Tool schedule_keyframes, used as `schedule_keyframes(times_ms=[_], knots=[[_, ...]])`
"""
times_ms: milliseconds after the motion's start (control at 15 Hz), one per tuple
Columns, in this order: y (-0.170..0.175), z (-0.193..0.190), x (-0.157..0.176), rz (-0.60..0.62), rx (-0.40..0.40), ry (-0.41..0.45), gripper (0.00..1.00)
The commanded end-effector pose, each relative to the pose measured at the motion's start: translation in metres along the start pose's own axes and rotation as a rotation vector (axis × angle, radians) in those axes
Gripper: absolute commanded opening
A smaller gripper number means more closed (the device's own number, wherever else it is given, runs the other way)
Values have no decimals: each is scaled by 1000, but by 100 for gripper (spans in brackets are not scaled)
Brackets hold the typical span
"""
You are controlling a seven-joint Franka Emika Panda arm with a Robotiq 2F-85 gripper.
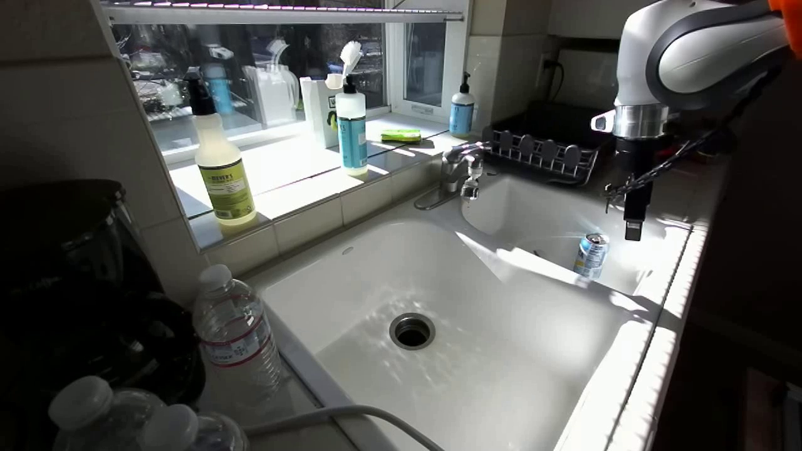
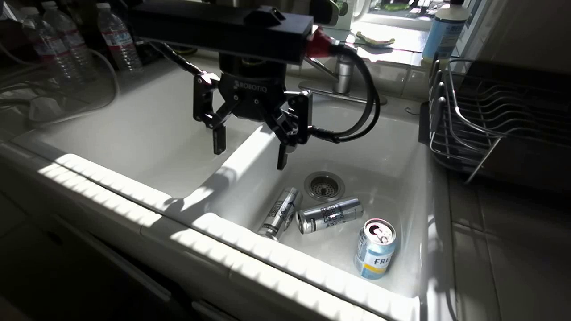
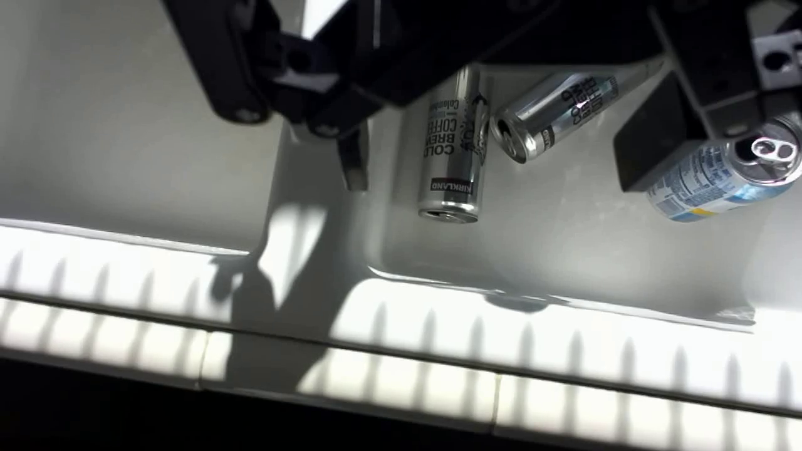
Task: Turn the tap faucet to the right
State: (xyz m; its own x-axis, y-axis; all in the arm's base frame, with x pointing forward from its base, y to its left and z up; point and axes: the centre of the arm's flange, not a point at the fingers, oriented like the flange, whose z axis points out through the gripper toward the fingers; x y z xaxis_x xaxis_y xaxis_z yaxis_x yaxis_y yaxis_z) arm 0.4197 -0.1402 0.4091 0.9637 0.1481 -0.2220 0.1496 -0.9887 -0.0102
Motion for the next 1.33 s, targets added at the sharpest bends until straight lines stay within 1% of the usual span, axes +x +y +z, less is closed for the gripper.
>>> schedule_keyframes(times_ms=[0,200,533,733,867,933,1267], knots=[[-13,-8,23,16,29,40,100],[-29,-31,49,31,31,97,100],[-57,-90,101,47,5,170,100],[-74,-116,126,50,15,211,100],[-87,-127,138,60,25,227,100],[-93,-130,142,79,17,232,100],[-104,-138,154,217,16,260,100]])
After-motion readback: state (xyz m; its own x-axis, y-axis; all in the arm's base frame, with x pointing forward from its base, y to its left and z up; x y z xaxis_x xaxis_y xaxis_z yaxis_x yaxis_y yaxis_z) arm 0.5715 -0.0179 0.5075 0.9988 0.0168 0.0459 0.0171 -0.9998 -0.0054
